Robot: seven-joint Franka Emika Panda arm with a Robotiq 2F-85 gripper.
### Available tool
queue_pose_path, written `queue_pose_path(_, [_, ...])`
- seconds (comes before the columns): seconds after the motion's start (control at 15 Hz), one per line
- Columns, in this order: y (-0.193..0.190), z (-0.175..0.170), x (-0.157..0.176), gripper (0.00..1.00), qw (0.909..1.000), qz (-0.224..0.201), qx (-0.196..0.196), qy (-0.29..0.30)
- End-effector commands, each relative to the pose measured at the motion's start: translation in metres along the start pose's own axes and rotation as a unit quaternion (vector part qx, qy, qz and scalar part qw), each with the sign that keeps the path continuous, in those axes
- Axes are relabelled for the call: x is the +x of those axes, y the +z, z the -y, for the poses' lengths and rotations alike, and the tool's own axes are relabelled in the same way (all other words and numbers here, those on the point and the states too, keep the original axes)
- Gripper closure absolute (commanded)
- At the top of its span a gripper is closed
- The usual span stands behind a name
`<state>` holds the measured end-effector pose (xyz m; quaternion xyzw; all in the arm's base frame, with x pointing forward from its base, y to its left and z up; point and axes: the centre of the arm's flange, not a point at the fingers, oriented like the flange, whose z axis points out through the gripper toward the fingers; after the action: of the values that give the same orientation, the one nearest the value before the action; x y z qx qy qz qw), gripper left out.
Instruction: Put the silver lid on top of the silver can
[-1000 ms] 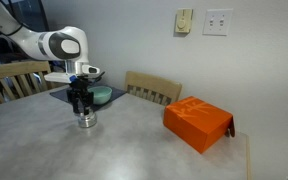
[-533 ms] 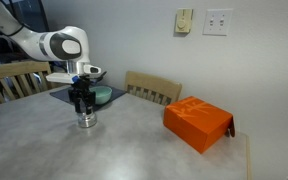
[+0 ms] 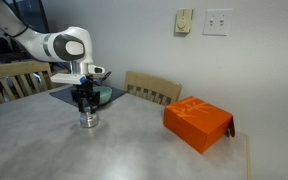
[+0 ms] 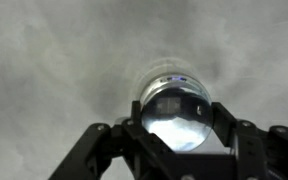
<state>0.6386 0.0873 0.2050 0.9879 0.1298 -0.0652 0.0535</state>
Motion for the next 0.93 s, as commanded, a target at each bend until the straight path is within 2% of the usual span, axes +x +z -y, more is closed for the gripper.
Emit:
queue_pose_path(0.0, [0.010, -0.009, 0.008, 0.56, 0.9997, 0.001, 0.021, -0.016])
queue_pose_path(0.33, [0.009, -0.017, 0.008, 0.56, 0.9967, 0.006, 0.072, -0.036])
queue_pose_path(0.53, [0.011, -0.020, 0.009, 0.56, 0.9952, 0.006, 0.089, -0.041])
queue_pose_path(0.87, [0.020, -0.022, 0.013, 0.56, 0.9968, 0.013, 0.073, -0.030])
